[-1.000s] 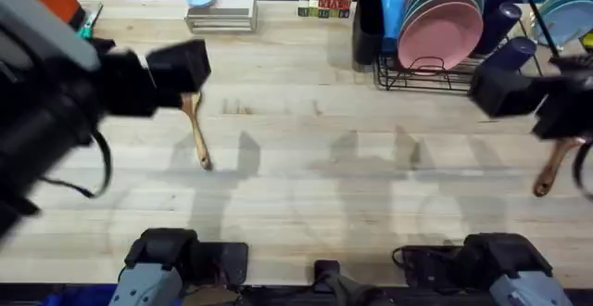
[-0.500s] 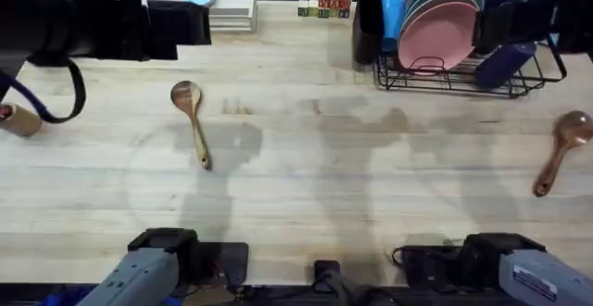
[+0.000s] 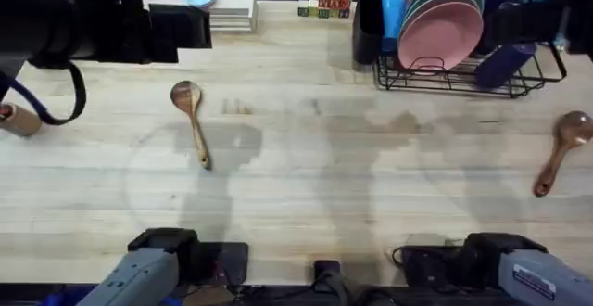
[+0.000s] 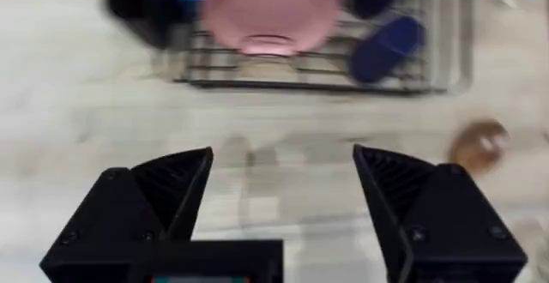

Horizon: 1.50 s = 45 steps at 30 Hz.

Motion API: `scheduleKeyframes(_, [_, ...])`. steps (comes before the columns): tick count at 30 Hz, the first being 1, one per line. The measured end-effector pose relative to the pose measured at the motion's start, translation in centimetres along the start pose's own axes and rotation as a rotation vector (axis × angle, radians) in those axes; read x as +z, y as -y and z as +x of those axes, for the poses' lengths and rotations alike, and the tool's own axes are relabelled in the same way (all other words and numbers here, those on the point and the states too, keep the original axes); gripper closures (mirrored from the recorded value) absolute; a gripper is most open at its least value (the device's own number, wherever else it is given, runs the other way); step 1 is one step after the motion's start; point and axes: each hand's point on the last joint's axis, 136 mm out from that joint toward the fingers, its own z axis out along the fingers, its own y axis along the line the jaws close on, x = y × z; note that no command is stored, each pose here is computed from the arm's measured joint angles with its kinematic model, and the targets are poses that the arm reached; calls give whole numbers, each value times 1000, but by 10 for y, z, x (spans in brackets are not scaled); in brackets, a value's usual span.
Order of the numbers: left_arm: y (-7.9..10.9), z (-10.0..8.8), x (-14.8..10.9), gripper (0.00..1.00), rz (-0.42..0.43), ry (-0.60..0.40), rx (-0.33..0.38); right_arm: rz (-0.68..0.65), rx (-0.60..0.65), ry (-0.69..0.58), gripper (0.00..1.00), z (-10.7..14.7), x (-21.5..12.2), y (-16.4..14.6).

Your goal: Pick up the spoon on the table one by one and put them onto the rack

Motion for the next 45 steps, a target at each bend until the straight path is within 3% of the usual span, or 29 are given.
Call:
scheduleKeyframes(11, [0,4,0,8,0,-16,0,355,349,28,5,29,-40,109])
scheduleKeyframes(16, [0,4,0,7,0,-16,0,469,464,19,5,46,-55,143])
scheduleKeyframes(26, [0,4,0,8,0,-16,0,588,498,12,5,55,-67,165])
scheduleKeyframes(35, [0,-2,0,7,0,7,0,613,499,-7,5,58,-67,169])
scheduleKeyframes(45, [0,-1,0,7,0,6,0,698,576,-120,5,77,-51,198])
